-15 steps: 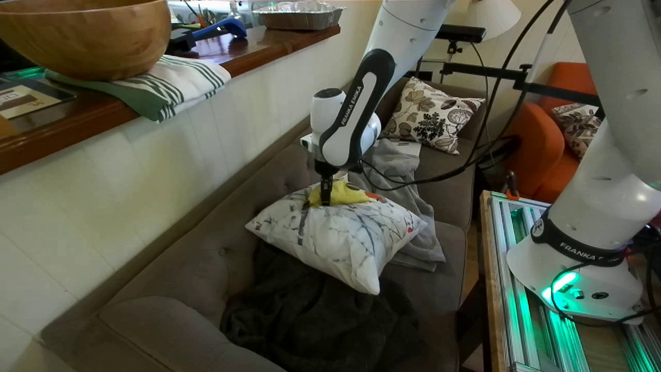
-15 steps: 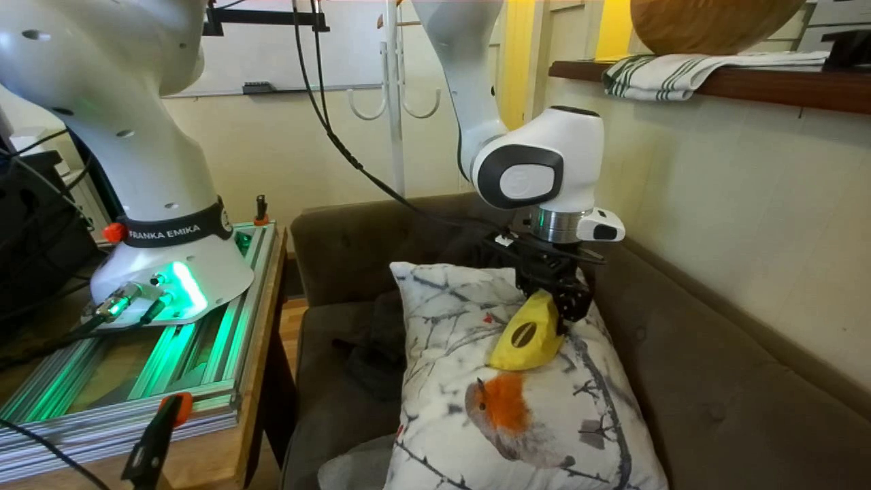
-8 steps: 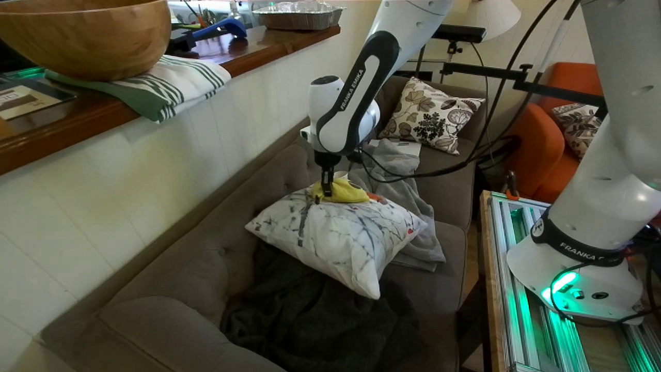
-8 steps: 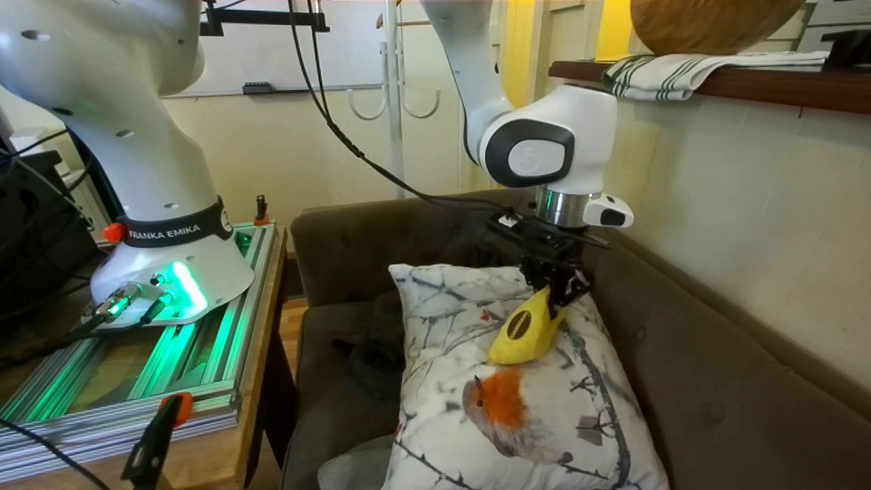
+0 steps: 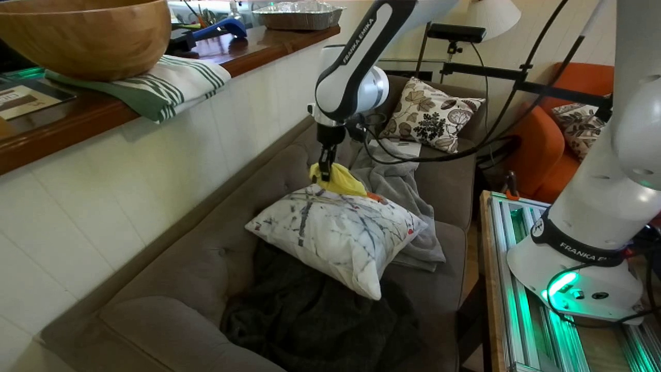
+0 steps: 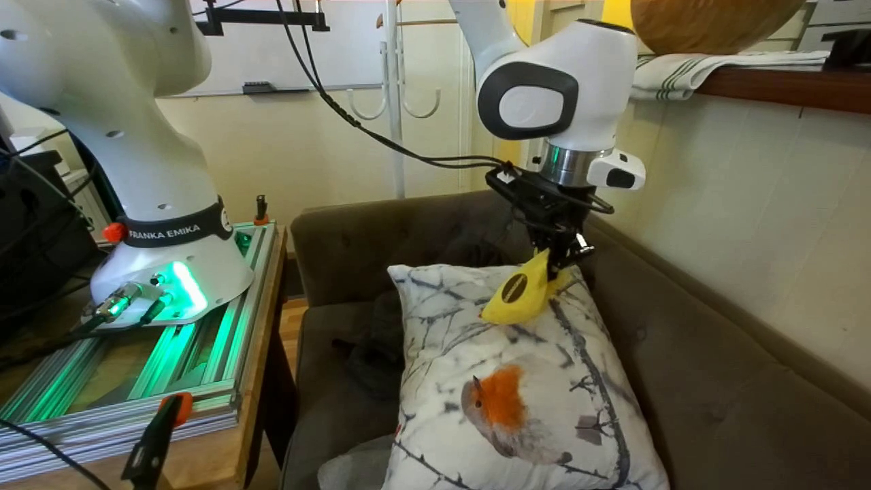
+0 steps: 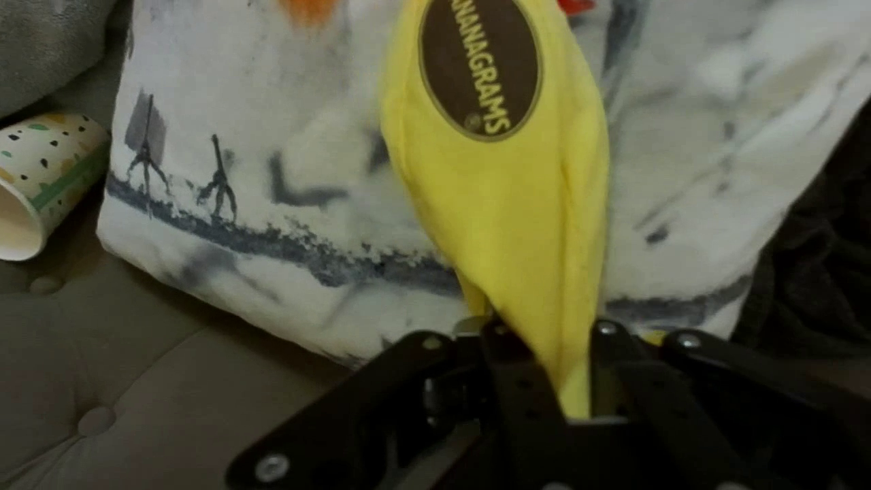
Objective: Put the yellow bag on the top table
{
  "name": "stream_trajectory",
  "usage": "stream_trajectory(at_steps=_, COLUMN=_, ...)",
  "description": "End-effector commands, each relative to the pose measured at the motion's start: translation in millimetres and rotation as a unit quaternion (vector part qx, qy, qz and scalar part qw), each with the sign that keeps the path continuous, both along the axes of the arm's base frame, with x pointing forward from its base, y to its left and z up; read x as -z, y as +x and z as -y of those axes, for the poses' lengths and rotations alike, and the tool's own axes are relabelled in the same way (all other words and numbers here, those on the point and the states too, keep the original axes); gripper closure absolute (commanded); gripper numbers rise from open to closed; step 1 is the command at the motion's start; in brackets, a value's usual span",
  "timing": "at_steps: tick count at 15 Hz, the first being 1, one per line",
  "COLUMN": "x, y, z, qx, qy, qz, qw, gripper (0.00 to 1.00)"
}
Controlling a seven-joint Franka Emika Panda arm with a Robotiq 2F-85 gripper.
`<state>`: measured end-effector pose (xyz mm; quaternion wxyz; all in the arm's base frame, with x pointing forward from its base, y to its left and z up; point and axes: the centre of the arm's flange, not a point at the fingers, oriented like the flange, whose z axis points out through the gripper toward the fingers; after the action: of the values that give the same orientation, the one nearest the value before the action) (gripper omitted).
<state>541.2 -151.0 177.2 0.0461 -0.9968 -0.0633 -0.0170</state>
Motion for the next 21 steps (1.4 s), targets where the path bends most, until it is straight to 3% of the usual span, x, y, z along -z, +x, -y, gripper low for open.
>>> stream_trajectory(at_steps=1, x=-49.7, y=-14.5, z=12.2, qx=0.052, qy=0.073, qz=0.026, qw=0.9956, gripper=0.96)
stream_trajectory(at_steps=6, x=-117.8, y=-14.5, z=29.5, qx=0.093, qy=0.183, qz=0.085, qw=0.9749, gripper=0.96)
stream_trajectory(at_steps=9, x=-161.2, y=-15.6, z=38.1, qx=0.104, qy=0.223, qz=0.126, qw=0.9609, gripper=0.96)
stream_trajectory(at_steps=13, x=-164.5, y=-18.1, z=45.1, qx=0.104, qy=0.265, qz=0.134, qw=0.9492, gripper=0.96)
stream_trajectory(at_steps=14, x=-156.2, y=-20.5, z=46.0, qx=0.109, qy=0.274, qz=0.126, qw=0.9473, gripper=0.96)
stream_trajectory(at_steps=15, x=-163.2, y=-18.0, z=46.5, qx=0.108, qy=0.247, qz=0.126, qw=0.9545, gripper=0.85)
stream_trajectory(at_steps=19, x=-151.2, y=-20.7, z=46.9, qx=0.11, qy=0.256, qz=0.116, qw=0.9533, gripper=0.85)
stream_trajectory(at_steps=20, x=-150.6, y=-20.5, z=46.3, qx=0.109, qy=0.256, qz=0.115, qw=0.9534, gripper=0.96)
stream_trajectory(at_steps=21, x=-159.8, y=-12.9, z=48.2, qx=0.114, qy=0.266, qz=0.123, qw=0.9493, gripper=0.96)
